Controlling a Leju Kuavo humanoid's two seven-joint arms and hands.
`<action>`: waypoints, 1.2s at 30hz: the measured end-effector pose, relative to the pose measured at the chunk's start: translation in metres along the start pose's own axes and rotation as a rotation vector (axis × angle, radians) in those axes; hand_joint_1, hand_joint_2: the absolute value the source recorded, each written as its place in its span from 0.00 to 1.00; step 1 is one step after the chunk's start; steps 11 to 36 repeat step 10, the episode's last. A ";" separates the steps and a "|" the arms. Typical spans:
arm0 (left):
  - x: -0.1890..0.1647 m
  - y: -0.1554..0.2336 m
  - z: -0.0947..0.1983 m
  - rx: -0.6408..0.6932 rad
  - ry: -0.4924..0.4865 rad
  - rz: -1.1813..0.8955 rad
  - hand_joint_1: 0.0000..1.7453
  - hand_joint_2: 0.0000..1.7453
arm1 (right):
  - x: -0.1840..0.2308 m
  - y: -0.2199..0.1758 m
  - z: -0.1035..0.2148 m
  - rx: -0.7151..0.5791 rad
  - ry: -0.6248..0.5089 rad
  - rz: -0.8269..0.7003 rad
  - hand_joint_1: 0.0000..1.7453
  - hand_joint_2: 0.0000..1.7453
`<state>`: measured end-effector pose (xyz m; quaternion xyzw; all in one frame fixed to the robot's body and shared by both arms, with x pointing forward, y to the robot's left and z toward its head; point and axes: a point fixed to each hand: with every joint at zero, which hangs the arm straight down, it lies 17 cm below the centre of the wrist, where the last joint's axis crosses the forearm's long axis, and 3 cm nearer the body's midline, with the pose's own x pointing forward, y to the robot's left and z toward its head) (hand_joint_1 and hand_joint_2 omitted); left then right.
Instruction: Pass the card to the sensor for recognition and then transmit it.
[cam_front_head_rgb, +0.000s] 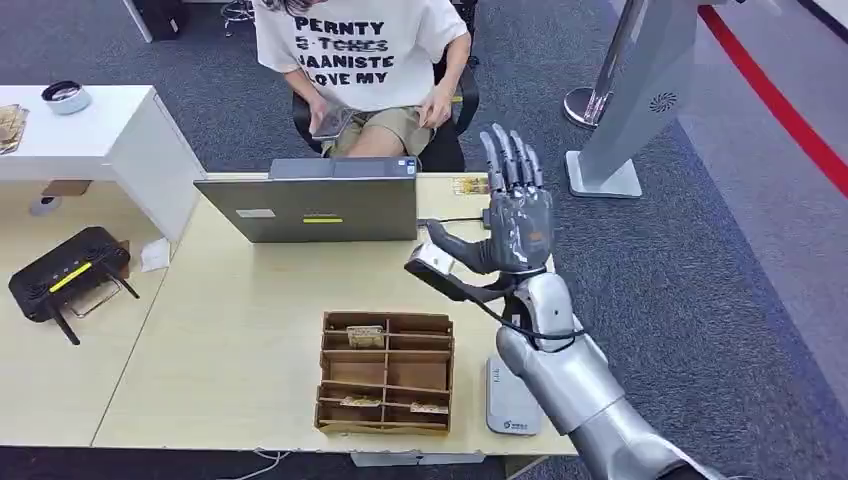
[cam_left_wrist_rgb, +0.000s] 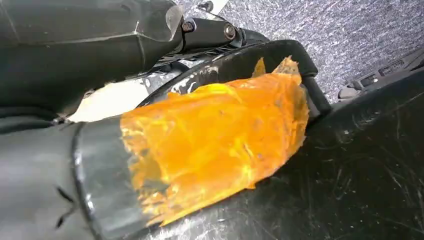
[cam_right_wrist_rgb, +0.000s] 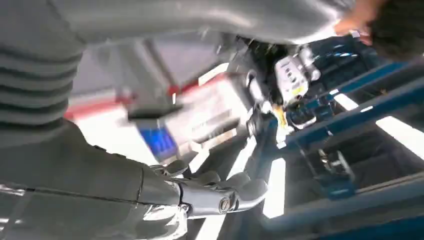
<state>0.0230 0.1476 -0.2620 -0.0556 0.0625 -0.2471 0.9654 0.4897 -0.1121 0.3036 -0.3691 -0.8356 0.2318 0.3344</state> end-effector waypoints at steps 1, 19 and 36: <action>0.000 0.000 0.000 0.000 0.000 0.007 0.00 0.00 | 0.000 -0.012 0.005 -0.037 0.046 -0.153 0.00 0.00; 0.002 -0.001 -0.001 -0.009 -0.006 0.102 0.00 0.00 | 0.083 -0.057 0.066 0.100 0.075 -1.424 0.00 0.00; 0.002 -0.001 -0.001 -0.009 -0.006 0.102 0.00 0.00 | 0.083 -0.057 0.066 0.100 0.075 -1.424 0.00 0.00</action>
